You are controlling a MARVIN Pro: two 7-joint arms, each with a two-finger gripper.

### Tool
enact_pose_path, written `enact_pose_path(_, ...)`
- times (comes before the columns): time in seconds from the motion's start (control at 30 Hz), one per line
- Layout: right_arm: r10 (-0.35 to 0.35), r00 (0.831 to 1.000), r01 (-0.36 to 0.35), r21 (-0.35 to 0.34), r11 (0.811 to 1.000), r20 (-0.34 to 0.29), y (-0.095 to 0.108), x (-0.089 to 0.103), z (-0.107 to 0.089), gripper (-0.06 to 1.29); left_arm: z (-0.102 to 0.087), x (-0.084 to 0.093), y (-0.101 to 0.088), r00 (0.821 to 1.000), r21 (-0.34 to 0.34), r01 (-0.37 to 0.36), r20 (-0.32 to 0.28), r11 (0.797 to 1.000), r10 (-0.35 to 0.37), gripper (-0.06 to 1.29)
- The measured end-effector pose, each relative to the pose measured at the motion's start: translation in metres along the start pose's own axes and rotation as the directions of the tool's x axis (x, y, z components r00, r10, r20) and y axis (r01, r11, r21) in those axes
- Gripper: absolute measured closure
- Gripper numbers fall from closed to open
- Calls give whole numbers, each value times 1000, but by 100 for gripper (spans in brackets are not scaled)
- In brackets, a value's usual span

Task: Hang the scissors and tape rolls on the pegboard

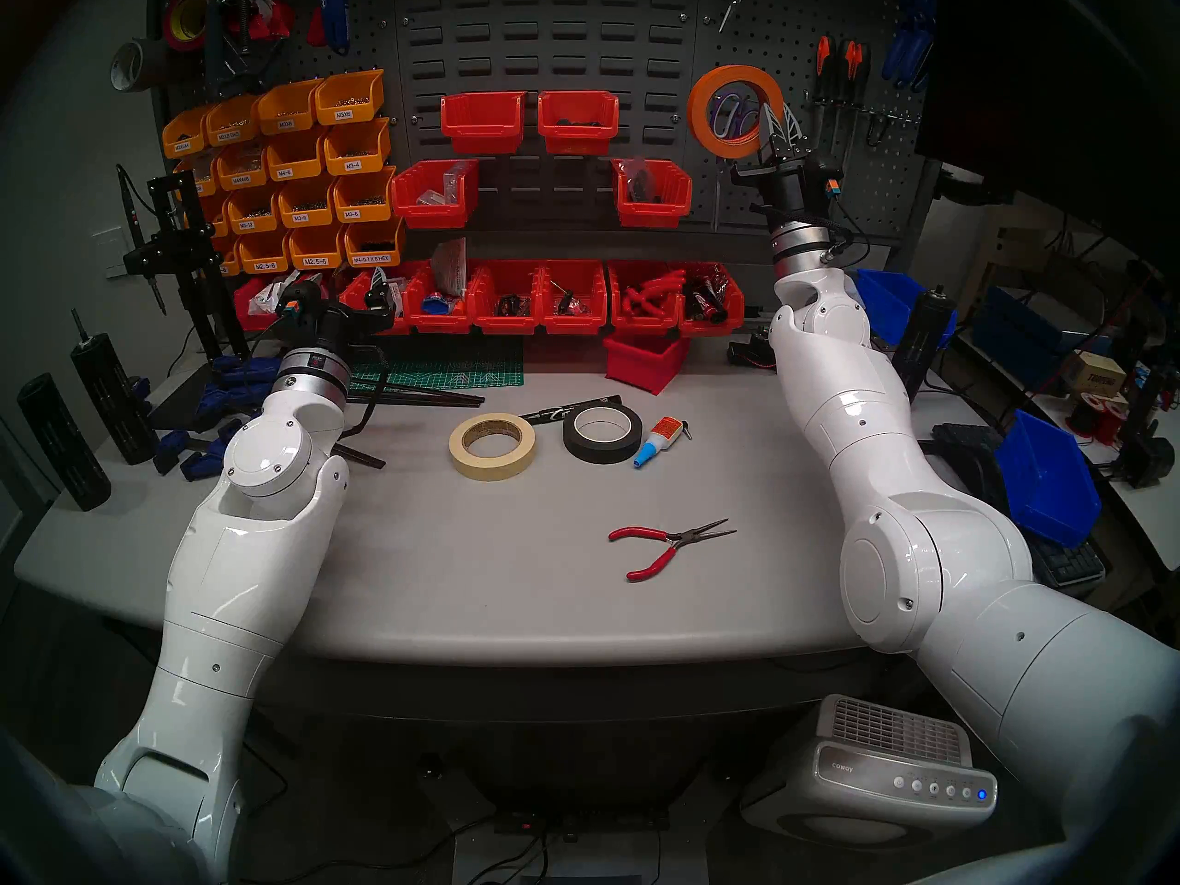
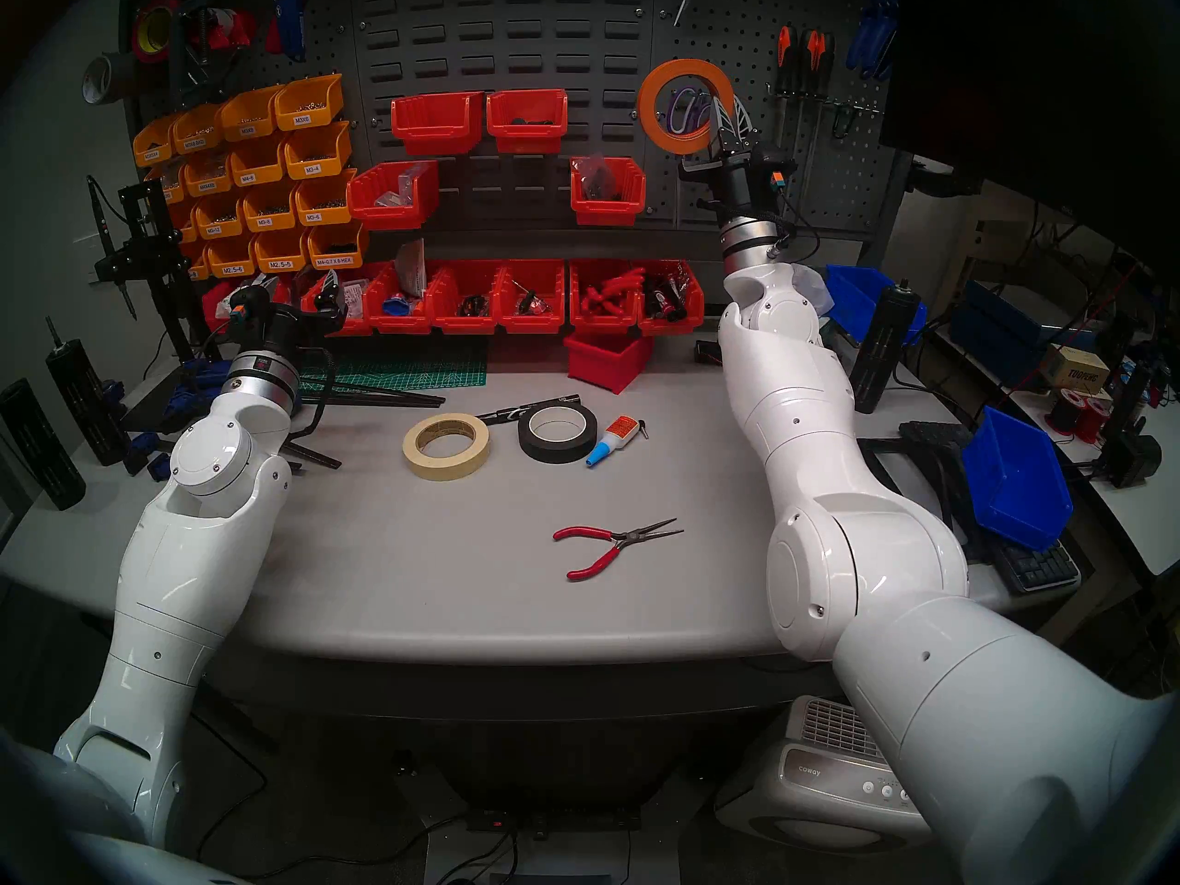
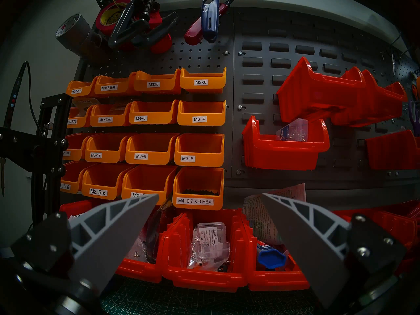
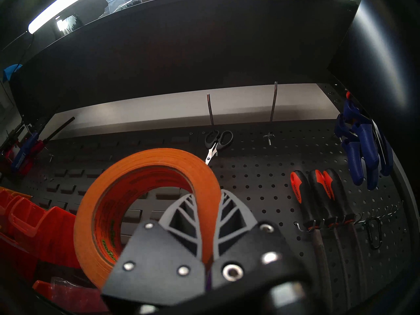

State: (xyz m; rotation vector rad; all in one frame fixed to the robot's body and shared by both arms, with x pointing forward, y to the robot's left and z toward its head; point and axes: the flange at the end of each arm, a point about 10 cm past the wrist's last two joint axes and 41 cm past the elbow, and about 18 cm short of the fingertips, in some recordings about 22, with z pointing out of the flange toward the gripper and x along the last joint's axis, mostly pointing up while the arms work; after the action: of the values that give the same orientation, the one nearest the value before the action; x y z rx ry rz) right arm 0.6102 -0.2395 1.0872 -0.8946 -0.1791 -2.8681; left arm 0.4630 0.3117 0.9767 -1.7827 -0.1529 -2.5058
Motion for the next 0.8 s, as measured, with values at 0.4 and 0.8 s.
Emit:
enact_pose_path(0.4,-10,1000,9,-36,999,-25,8,4,5,124,0,0,0,1000,0,0,0,1000,0,0)
enact_pose_path(0.8,-20,1000,20,-72,997,-2,11,-4,4,124,0,0,0,1000,0,0,0,1000,0,0)
